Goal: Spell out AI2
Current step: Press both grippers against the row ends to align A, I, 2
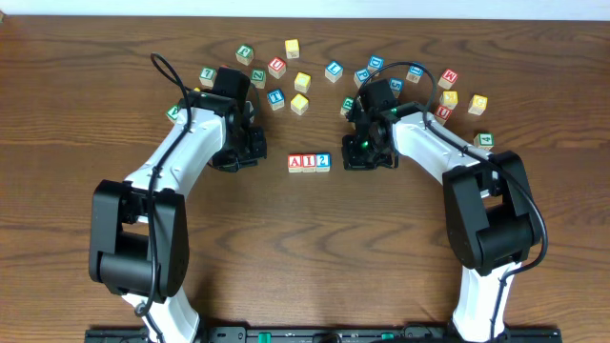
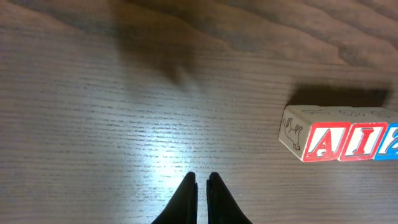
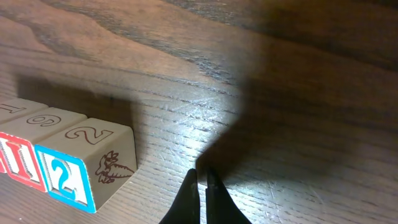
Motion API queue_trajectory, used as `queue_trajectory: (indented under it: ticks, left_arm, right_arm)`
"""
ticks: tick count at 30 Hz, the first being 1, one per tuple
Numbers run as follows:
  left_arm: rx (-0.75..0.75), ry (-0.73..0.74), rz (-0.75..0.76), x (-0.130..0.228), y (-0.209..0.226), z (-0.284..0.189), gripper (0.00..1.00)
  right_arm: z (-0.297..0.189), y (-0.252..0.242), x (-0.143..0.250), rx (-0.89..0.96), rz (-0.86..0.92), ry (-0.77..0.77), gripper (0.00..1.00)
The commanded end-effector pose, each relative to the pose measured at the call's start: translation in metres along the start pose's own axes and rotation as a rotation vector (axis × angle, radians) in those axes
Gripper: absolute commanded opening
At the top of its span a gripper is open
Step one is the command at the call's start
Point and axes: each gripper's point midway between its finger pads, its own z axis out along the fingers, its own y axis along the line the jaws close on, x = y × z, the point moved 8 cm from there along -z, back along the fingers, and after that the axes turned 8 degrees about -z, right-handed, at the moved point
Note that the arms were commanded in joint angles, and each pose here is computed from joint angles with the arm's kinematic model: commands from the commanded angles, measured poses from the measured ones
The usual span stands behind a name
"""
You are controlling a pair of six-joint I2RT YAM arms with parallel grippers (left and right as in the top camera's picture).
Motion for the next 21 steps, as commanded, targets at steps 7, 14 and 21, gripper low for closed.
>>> queue_trajectory:
  ticks: [7,14,21]
  left_arm:
    - [0.077,0.037,-0.003,0.007,-0.002,0.016,0.08]
    - [0.137,0.052,0.012,0.009,-0.006,0.02,0.08]
    - [0.141,0.053,0.027,0.009,-0.006,0.021,0.08]
  right_arm:
    - [0.002,-0.001,0.005,0.006,0.006,0.008,0.01]
    - [0.002,0.0,0.005,-0.006,0.006,0.007,0.01]
    - [0.003,0.003,0.004,-0.044,0.002,-0.001,0.01]
